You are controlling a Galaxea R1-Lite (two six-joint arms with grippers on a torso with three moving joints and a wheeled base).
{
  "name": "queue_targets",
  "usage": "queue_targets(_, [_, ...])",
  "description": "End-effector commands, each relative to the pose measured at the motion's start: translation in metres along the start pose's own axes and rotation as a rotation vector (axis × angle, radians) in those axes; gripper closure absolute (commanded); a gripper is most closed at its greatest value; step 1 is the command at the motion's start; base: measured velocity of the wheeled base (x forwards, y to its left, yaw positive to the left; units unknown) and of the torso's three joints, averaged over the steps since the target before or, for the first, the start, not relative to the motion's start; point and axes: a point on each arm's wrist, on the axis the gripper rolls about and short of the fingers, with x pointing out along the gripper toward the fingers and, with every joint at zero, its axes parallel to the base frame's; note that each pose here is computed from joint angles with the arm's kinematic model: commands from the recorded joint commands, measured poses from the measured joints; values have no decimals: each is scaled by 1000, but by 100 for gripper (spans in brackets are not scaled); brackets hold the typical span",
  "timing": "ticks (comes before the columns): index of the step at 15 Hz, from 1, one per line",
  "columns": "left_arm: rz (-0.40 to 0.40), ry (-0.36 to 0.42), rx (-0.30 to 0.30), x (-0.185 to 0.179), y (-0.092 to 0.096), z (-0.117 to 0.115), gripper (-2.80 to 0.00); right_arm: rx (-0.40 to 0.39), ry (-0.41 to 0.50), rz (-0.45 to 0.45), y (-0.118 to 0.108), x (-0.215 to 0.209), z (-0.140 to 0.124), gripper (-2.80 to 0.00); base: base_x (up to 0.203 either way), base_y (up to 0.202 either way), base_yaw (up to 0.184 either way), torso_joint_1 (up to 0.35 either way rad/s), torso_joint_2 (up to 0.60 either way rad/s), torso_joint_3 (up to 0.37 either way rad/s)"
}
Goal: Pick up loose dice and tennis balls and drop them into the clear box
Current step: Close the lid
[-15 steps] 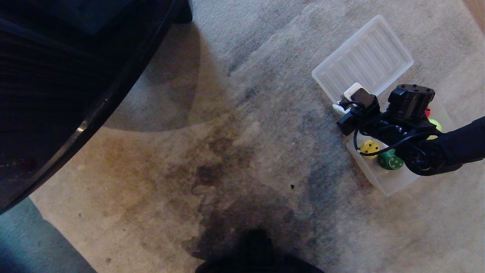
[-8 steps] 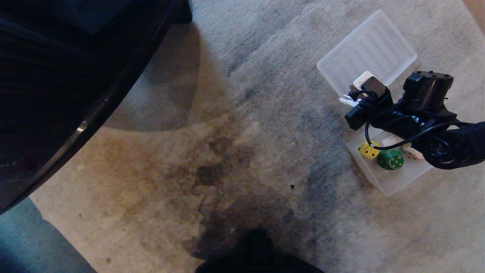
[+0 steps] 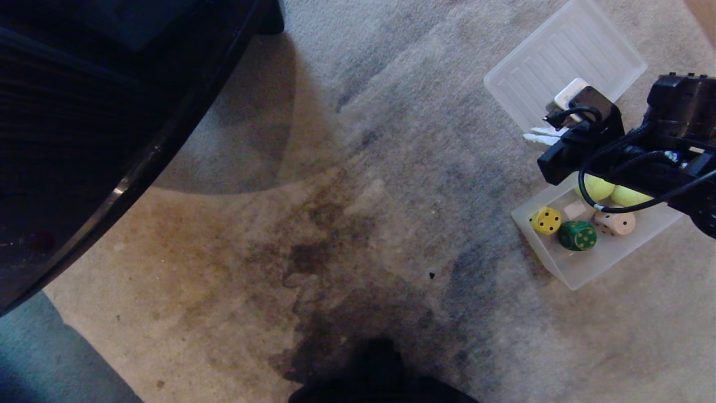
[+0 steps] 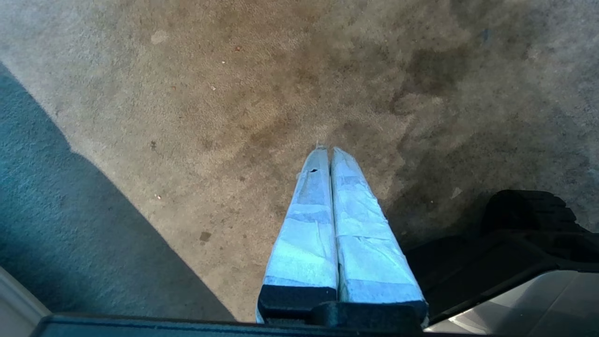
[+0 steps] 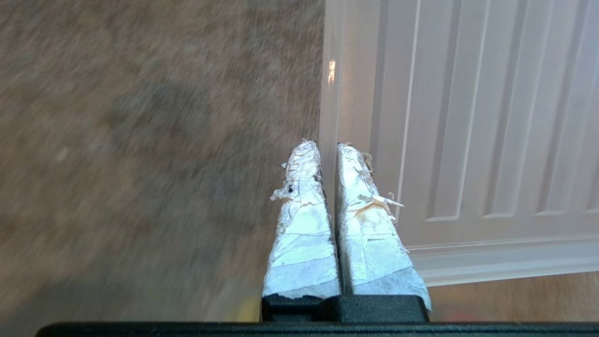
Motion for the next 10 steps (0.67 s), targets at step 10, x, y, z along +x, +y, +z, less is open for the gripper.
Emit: queue_targets(10, [0,2,0,0,0,-1,0,27,233,-99,11,-47,-13,0,0,0,0,0,0,0])
